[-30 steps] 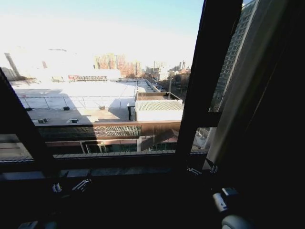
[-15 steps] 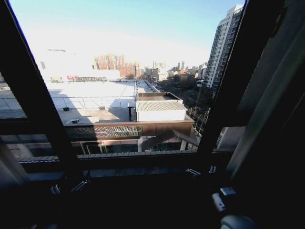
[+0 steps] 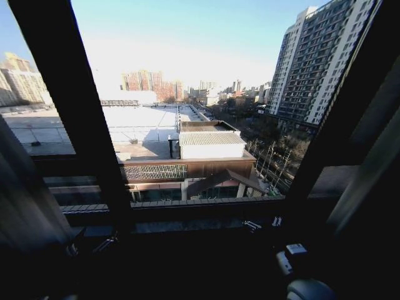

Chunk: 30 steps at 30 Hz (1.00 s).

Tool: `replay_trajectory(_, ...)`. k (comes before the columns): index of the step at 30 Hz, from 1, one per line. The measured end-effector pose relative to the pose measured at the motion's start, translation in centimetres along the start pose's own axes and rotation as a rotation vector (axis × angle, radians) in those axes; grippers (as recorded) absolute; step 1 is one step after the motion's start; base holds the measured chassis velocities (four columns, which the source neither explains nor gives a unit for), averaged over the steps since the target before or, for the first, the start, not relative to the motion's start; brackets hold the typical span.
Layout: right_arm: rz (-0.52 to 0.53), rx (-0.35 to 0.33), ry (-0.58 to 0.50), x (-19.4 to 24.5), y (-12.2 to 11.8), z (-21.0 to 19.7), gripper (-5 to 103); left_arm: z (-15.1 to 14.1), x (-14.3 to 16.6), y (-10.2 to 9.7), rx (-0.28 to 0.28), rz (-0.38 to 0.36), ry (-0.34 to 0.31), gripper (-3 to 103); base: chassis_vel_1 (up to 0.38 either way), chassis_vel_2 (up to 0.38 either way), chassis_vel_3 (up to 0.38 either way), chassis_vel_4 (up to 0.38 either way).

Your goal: Open the curtains by pulling them apart, changing their state from closed to fully open.

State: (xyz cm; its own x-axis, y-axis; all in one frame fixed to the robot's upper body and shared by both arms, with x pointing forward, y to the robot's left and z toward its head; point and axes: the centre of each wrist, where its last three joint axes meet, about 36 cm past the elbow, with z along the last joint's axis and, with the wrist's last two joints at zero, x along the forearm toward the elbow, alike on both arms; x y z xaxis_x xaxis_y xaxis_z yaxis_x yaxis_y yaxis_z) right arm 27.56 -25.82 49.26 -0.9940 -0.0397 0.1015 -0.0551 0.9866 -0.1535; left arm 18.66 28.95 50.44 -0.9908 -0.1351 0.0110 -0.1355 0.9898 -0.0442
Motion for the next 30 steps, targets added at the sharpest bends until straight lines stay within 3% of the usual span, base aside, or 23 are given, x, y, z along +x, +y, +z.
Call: replay_trajectory(30, -0.004, 0.015, -0.034, -0.22, 0.17, 0.55, 100, 0.02, 0.03, -0.02, 0.001, -0.005, -0.002, 100, 0.349, 0.348, -0.344, -0.348)
